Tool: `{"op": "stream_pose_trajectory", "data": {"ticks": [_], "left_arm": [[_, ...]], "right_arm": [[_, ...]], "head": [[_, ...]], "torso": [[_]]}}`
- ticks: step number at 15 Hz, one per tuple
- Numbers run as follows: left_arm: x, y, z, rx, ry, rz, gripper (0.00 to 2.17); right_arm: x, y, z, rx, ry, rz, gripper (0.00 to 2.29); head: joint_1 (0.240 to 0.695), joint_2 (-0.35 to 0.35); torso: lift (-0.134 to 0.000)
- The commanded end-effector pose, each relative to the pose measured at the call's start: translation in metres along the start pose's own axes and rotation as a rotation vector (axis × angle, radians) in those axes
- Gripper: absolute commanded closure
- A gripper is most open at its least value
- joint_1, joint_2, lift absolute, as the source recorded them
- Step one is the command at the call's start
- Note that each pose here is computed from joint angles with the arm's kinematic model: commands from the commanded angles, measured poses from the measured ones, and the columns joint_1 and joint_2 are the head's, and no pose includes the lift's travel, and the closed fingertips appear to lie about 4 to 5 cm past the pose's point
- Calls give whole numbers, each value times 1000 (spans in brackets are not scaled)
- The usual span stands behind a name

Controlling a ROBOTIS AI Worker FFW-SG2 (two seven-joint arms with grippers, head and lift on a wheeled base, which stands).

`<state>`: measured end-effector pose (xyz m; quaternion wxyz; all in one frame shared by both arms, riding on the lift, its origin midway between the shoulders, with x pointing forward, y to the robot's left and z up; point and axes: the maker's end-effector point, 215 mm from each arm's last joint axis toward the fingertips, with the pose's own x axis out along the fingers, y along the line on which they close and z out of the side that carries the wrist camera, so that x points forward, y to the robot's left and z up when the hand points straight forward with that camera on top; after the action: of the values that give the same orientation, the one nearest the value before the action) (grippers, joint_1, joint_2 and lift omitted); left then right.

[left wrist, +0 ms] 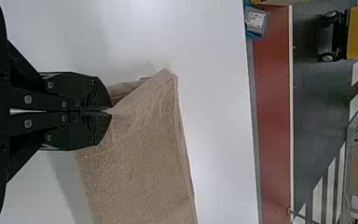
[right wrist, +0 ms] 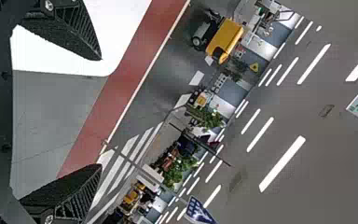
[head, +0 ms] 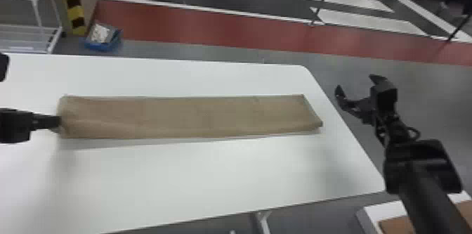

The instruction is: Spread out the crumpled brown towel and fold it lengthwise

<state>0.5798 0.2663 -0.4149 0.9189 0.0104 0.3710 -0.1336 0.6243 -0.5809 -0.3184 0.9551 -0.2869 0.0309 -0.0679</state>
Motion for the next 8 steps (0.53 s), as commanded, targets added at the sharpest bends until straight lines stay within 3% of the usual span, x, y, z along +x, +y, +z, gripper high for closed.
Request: {"op": "stream_pose_trajectory", "data": {"ticks": [1, 6, 8], "left_arm": [[-10, 21, -5, -1, -2, 36, 1234], [-11, 33, -17, -4, 8, 65, 1163], [-13, 24, 3, 11, -59, 54, 66]], "right_arm": [[0, 1, 1, 2, -2, 0, 70], [-2, 10, 1, 16, -8, 12, 70], [-4, 16, 6, 27, -24, 34, 70]], "head": [[683, -285], [695, -247], [695, -243]], "torso": [[-120], [-120], [-120]]}}
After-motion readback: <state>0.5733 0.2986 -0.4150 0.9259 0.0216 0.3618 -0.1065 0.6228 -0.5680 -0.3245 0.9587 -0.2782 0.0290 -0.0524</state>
